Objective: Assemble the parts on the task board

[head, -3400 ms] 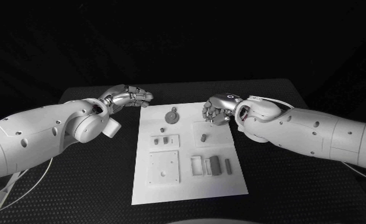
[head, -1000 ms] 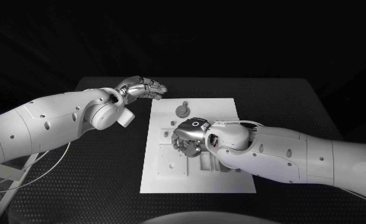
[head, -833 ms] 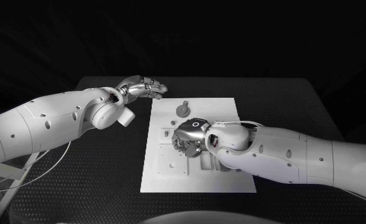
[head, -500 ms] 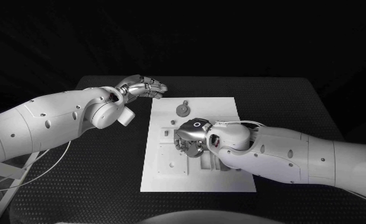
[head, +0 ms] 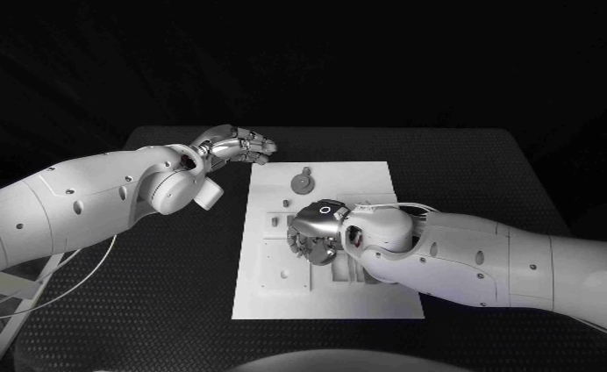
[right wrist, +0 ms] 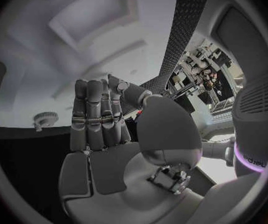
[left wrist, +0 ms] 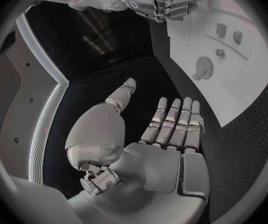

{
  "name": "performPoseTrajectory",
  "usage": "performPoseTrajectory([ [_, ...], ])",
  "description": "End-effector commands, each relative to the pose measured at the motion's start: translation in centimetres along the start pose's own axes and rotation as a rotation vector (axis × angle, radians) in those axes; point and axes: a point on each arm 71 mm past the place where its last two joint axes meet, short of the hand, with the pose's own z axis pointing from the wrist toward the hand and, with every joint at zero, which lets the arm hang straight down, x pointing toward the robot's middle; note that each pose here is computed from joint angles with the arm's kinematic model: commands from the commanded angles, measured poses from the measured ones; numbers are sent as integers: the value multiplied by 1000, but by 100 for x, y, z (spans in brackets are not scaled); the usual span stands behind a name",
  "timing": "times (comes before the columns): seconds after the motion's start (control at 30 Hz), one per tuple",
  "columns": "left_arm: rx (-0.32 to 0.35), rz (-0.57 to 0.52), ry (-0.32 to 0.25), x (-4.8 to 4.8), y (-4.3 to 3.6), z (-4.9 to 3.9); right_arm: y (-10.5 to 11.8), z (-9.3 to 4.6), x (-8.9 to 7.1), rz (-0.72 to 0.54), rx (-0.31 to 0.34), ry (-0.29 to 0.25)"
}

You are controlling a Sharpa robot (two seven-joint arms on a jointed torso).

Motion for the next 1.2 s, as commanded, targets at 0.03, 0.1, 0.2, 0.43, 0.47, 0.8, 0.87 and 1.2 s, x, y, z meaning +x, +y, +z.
performPoseTrajectory([
  [0.03,12,-5,10,17,-18,5,3,2,31,-11,-1,21],
  [0.1,14,-5,10,18,-20,5,10,3,38,-7,-3,24],
  [0.2,15,-5,10,21,-21,8,23,11,44,-6,-5,24],
  [0.43,15,-5,11,21,-21,5,21,17,50,-7,-2,21],
  [0.47,15,-5,11,21,-21,5,16,18,50,-7,-1,20],
  [0.8,14,-5,11,19,-19,5,23,40,54,-14,8,29],
  [0.87,15,-5,12,22,-21,6,26,42,56,-15,8,33],
  [1.2,13,-5,13,23,-20,7,35,54,63,-19,9,47],
])
